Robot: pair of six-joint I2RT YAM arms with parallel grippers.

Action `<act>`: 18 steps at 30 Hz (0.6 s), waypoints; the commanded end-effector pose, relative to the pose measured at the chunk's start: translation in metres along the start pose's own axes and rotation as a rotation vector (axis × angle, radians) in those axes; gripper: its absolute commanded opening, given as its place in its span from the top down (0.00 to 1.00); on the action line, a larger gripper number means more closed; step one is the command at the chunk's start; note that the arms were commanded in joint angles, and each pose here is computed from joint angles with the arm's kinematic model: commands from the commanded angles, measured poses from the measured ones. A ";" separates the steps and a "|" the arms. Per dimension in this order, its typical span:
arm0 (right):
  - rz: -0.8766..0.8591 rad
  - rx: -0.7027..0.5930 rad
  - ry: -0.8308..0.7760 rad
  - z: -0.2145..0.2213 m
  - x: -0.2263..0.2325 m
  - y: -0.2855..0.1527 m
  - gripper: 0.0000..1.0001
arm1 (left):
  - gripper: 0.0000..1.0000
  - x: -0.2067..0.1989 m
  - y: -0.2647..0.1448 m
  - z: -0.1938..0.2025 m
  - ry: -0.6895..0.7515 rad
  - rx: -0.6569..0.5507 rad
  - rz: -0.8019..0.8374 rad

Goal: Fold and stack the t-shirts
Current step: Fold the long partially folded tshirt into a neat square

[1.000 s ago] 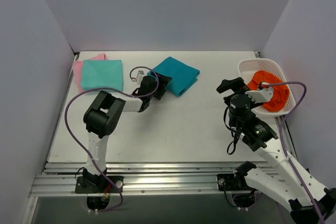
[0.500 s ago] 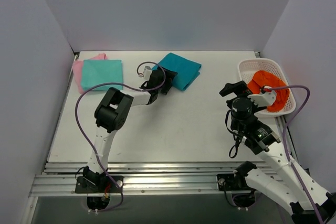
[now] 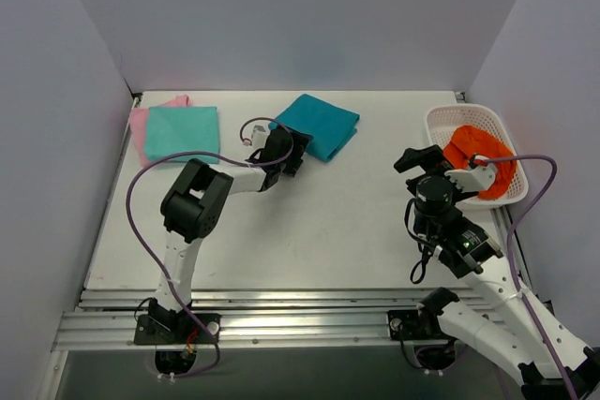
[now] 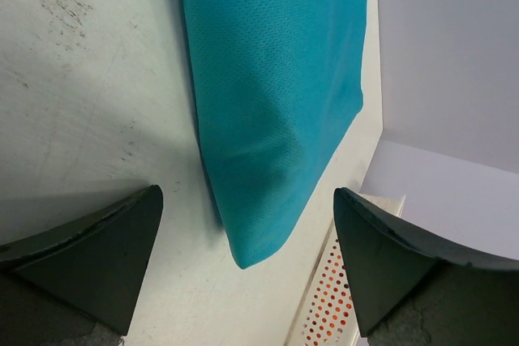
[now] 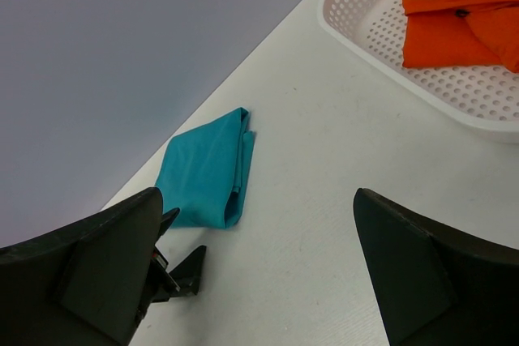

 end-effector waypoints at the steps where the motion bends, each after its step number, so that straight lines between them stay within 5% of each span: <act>1: 0.026 -0.035 -0.006 0.001 -0.003 0.003 0.00 | 0.03 -0.007 0.000 0.001 0.017 -0.018 -0.043; 10: 0.022 -0.053 0.003 -0.004 -0.004 0.002 0.00 | 0.00 -0.001 0.065 0.004 0.054 -0.006 -0.107; 13: 0.019 -0.057 0.008 -0.006 -0.005 0.000 0.00 | 0.23 -0.003 0.083 -0.002 0.049 0.012 -0.095; 14: 0.018 -0.056 0.009 -0.006 -0.005 0.000 0.00 | 0.38 -0.003 0.086 -0.003 0.046 0.015 -0.088; 15: 0.015 -0.058 0.014 -0.007 -0.005 -0.001 0.00 | 0.63 -0.008 0.089 -0.005 0.048 0.020 -0.071; 18: 0.009 -0.063 0.027 -0.009 -0.006 -0.002 0.00 | 0.92 -0.008 0.101 -0.015 0.055 0.024 -0.064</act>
Point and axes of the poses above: each gripper's point midway between its finger pads, its own y axis out along the fingers, its own x axis along the line the jaws close on, z = x × y, the point moved 10 cm from there along -y, back along the fingers, and after that the axes turned 2 degrees about y, right-handed, at the moved point
